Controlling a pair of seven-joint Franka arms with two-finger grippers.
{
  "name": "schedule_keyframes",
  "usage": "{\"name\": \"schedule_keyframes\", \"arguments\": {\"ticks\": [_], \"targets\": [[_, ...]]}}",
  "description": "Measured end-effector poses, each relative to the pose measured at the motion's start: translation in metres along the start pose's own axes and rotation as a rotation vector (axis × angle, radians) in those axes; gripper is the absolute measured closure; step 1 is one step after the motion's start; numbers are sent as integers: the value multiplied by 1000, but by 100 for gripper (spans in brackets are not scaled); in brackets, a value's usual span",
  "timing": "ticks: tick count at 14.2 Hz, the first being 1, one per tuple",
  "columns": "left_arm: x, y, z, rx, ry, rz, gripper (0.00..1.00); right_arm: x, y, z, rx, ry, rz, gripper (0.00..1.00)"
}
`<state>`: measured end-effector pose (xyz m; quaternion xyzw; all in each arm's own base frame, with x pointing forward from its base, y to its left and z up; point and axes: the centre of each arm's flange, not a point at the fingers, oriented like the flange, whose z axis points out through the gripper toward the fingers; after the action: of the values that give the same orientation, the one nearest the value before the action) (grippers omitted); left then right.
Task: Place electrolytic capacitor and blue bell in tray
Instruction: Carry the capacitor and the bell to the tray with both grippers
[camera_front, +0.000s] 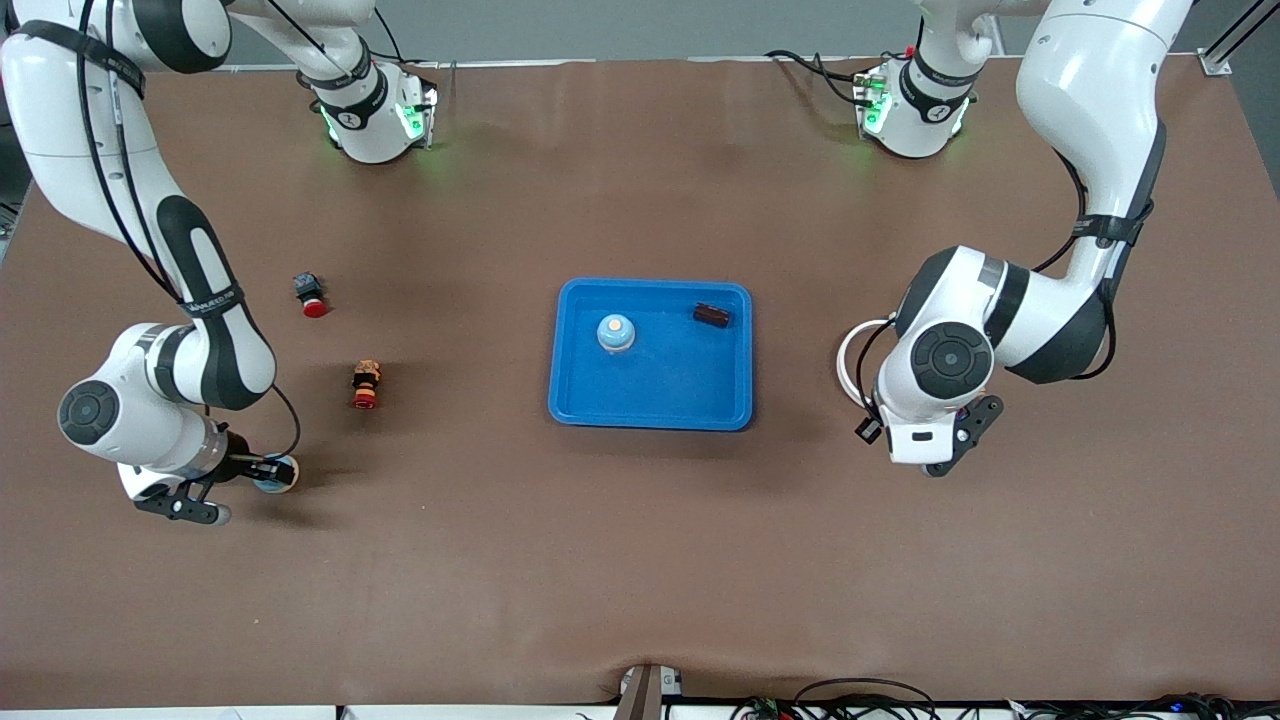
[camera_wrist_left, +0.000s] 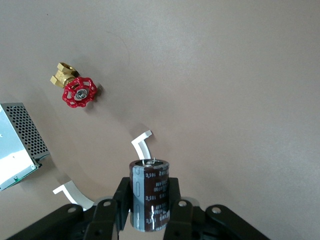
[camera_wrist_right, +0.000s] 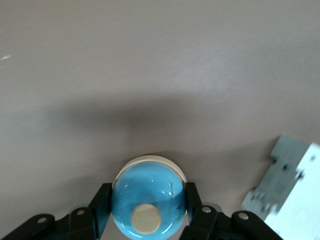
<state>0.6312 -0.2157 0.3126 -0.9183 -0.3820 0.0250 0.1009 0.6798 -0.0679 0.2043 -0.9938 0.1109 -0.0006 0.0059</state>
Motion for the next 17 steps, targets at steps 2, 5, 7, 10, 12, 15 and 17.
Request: {"name": "schedule_keyframes", "arguments": {"ticks": [2, 5, 7, 10, 12, 15, 17], "targets": [[-4, 3, -2, -4, 2, 6, 66, -2, -26, -33, -2, -26, 29, 37], [-13, 7, -3, -7, -2, -6, 66, -15, -67, -78, -10, -58, 94, 37], [-30, 17, 0, -23, -21, -35, 66, -26, -100, -97, -15, -65, 146, 37], [-71, 39, 9, -75, -122, -135, 66, -49, -155, -115, -14, -81, 229, 37], [-99, 53, 20, -118, -176, -211, 66, -69, -195, -128, -3, -101, 273, 37], [-149, 70, 37, -157, -194, -322, 66, -103, -251, -152, 0, -103, 334, 37], [-179, 76, 52, -159, -205, -370, 66, -129, -286, -161, 10, -107, 372, 37]]}}
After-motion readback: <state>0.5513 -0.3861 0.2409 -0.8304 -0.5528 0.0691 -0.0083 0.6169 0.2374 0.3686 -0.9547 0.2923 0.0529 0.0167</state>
